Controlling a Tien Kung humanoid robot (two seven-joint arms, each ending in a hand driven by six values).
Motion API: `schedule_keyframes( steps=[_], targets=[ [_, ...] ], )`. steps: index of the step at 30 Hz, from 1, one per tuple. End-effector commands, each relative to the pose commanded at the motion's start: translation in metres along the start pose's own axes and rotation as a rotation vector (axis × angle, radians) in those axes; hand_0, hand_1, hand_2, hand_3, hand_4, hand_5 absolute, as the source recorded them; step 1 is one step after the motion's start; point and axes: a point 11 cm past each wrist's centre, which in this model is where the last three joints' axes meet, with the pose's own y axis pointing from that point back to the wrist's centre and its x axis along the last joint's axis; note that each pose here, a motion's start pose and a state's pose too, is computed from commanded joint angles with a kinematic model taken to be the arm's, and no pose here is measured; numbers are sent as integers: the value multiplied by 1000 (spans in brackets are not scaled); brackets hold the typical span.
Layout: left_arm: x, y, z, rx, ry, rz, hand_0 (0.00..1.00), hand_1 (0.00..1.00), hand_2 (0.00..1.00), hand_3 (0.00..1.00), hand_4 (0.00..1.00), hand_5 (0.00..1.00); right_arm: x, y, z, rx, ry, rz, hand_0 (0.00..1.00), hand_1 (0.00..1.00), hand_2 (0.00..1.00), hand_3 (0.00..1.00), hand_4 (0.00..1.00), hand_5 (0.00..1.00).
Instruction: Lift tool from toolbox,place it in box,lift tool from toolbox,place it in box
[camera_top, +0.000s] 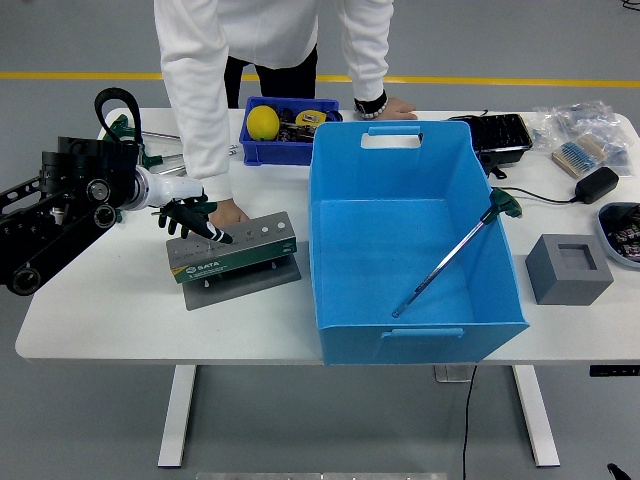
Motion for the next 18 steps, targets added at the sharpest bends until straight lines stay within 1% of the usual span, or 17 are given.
schedule_keyframes(
  steps=[1, 6, 7, 12, 13, 18],
  targets=[
    [0, 0, -1, 0, 4, -2, 381, 365, 386, 502, 876, 703, 0, 0, 0, 0, 0, 0, 682, 646, 705, 555, 786, 717],
    [-1, -2, -3, -7, 36, -12, 381, 365, 386, 502, 876, 703, 0, 0, -1, 1, 1, 0, 682, 646, 705, 555, 786, 717],
    [-1, -3, -4, -8, 42, -15, 379, 356, 376, 497, 874, 659, 0, 0, -1, 1, 2, 0, 682, 646, 705, 555, 786, 717],
    [-3, -4, -7, -16, 72, -29, 379, 356, 376, 497, 874, 659, 0, 0, -1, 2, 2, 0, 682, 646, 705, 555, 786, 717],
    [-3, -5, -8, -17, 78, -30, 378, 359, 380, 522, 869, 665, 0, 0, -1, 2, 1, 0, 683, 646, 705, 555, 786, 717],
    [-2, -6, -9, -21, 95, -24, 378, 359, 380, 522, 869, 665, 0, 0, -1, 2, 3, 0, 683, 646, 705, 555, 786, 717]
  ],
)
